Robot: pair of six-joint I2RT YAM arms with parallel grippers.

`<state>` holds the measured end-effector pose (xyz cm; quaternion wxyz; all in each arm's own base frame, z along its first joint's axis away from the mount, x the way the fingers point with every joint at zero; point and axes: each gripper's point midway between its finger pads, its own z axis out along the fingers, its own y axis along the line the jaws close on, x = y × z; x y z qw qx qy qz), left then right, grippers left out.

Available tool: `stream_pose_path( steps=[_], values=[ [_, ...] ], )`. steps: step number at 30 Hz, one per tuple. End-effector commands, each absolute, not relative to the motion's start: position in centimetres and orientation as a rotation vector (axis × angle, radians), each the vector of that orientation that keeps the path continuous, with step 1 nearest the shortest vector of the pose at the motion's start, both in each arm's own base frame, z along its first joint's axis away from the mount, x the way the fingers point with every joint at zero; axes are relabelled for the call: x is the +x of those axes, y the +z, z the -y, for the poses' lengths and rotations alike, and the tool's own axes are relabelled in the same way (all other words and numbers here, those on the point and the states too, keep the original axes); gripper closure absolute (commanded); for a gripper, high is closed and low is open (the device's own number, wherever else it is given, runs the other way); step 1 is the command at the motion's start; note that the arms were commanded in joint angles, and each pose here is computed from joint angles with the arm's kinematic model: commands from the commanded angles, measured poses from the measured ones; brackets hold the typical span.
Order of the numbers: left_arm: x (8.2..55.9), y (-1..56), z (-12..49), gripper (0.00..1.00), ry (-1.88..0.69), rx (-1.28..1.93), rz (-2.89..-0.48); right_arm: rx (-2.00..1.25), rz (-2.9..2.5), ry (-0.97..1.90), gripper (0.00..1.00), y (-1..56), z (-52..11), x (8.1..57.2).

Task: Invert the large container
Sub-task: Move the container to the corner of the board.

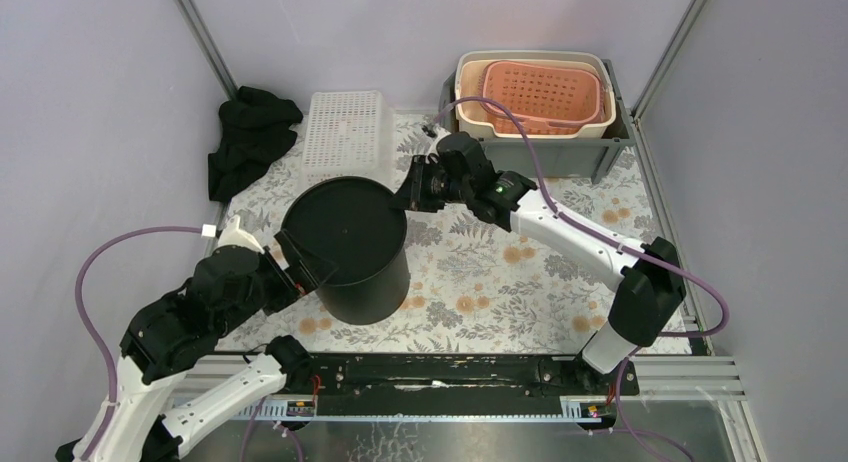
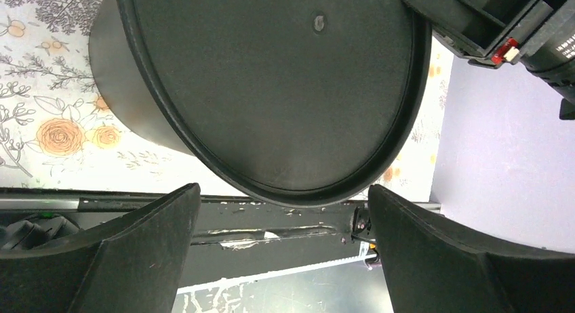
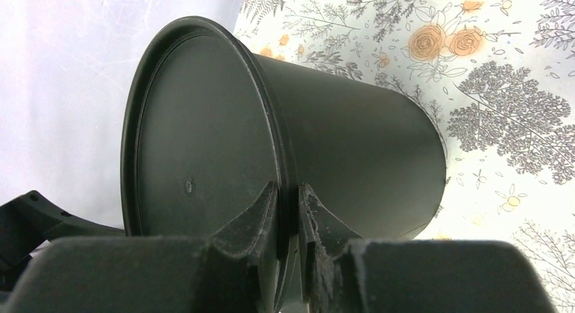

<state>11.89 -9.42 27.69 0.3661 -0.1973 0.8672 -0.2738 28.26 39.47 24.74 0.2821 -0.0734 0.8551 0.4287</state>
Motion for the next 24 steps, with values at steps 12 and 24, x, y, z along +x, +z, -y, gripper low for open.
stream_pose_path(
  steps=[12, 24],
  values=[
    [13.3, 24.9, 6.1, 0.0, -0.455, -0.688, -2.191, -0.156, -2.217, 1.281, 0.89, 23.4, -45.7, 27.8],
    [13.0, 23.8, 6.1, 0.0, -0.434, -0.684, -2.23, -0.282, -2.122, 1.274, 0.43, 24.6, -48.5, 30.0]
  ],
)
